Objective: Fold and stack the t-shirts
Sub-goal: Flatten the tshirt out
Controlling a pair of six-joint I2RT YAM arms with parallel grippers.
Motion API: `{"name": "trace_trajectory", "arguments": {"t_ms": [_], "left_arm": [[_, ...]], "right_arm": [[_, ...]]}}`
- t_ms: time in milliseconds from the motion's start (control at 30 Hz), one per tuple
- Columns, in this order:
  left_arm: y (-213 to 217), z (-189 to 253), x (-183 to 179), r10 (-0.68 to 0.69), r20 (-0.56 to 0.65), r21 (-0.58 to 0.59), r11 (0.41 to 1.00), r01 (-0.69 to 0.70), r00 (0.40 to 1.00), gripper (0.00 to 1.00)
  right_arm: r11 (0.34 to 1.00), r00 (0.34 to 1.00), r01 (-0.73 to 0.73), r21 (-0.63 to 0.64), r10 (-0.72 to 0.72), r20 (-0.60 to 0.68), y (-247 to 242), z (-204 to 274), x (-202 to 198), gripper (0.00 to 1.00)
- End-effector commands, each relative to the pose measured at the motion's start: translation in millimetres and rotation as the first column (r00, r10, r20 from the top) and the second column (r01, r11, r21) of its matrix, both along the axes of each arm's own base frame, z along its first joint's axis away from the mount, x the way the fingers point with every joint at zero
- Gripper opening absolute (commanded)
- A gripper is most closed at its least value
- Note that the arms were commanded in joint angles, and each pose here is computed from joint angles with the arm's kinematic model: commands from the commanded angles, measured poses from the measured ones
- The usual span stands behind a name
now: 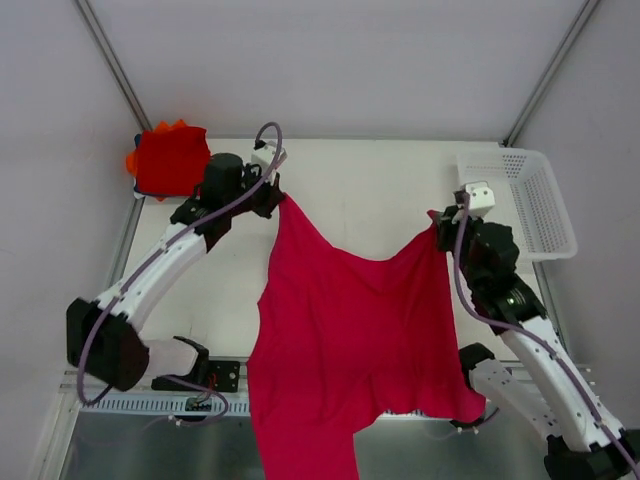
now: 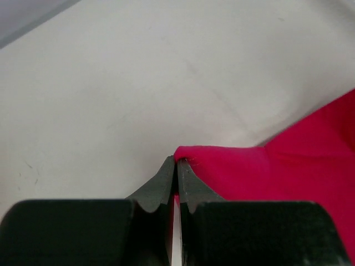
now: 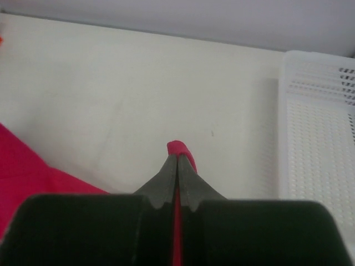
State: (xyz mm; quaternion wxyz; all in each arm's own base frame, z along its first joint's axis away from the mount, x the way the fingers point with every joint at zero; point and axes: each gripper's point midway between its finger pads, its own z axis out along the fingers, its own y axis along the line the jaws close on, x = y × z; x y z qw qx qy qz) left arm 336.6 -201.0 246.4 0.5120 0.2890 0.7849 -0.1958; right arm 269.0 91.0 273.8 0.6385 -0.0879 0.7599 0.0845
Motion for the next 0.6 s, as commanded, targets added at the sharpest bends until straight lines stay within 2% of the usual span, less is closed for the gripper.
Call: {"name": "trace_trajectory", "arguments": {"t_ms": [0, 33, 100, 133, 200, 233, 267, 300, 367, 400, 433, 500, 533, 567], "left_arm": [[3, 14, 60, 0.066, 0.06, -0.096, 0.994, -0.06, 0.996, 0.0], [12, 7, 72, 0.09, 0.043, -0.089, 0.992, -0.086, 0.995, 0.0], [13, -10, 97, 0.099, 0.008, -0.068, 0.993, -0.098, 0.995, 0.0], [20, -30, 111, 0.118, -0.032, -0.05, 0.992, -0.119, 0.993, 0.0], [24, -30, 130, 0.119, -0.031, -0.051, 0.991, -0.121, 0.992, 0.0], [26, -49, 140, 0.127, -0.064, -0.033, 0.991, -0.129, 0.99, 0.0], [34, -42, 153, 0.141, -0.044, -0.032, 0.989, -0.142, 0.989, 0.0], [38, -60, 164, 0.145, -0.074, -0.016, 0.989, -0.147, 0.987, 0.0], [50, -54, 185, 0.164, -0.043, -0.005, 0.986, -0.164, 0.986, 0.0], [55, -61, 190, 0.166, -0.057, 0.013, 0.986, -0.165, 0.985, 0.0], [61, -79, 200, 0.172, -0.072, 0.055, 0.984, -0.168, 0.982, 0.0], [75, -74, 218, 0.195, -0.056, 0.08, 0.978, -0.19, 0.979, 0.0], [79, -91, 226, 0.201, -0.08, 0.095, 0.977, -0.193, 0.976, 0.0], [82, -83, 235, 0.198, -0.063, 0.103, 0.976, -0.191, 0.978, 0.0]], "right_arm": [[0.981, 0.981, 0.176, -0.084, -0.167, 0.103, -19, 12, 47, 0.0], [0.971, 0.978, 0.203, -0.129, -0.196, 0.067, -18, -5, 66, 0.0], [0.96, 0.975, 0.223, -0.166, -0.219, 0.047, -18, -9, 86, 0.0], [0.956, 0.976, 0.214, -0.199, -0.218, 0.0, -12, -30, 103, 0.0], [0.949, 0.972, 0.233, -0.213, -0.237, 0.009, -12, -30, 126, 0.0], [0.947, 0.971, 0.236, -0.219, -0.241, 0.005, -10, -34, 136, 0.0], [0.938, 0.966, 0.239, -0.251, -0.257, -0.038, -11, -57, 151, 0.0], [0.935, 0.962, 0.258, -0.241, -0.271, -0.022, -11, -49, 165, 0.0], [0.923, 0.95, 0.29, -0.254, -0.31, -0.04, -19, -58, 186, 0.0], [0.914, 0.943, 0.289, -0.285, -0.324, -0.082, -20, -80, 199, 0.0], [0.904, 0.936, 0.318, -0.286, -0.347, -0.056, -26, -69, 213, 0.0], [0.89, 0.924, 0.33, -0.316, -0.373, -0.084, -30, -88, 232, 0.0], [0.889, 0.924, 0.34, -0.307, -0.377, -0.068, -30, -80, 243, 0.0], [0.884, 0.921, 0.343, -0.316, -0.383, -0.071, -34, -84, 249, 0.0]]}}
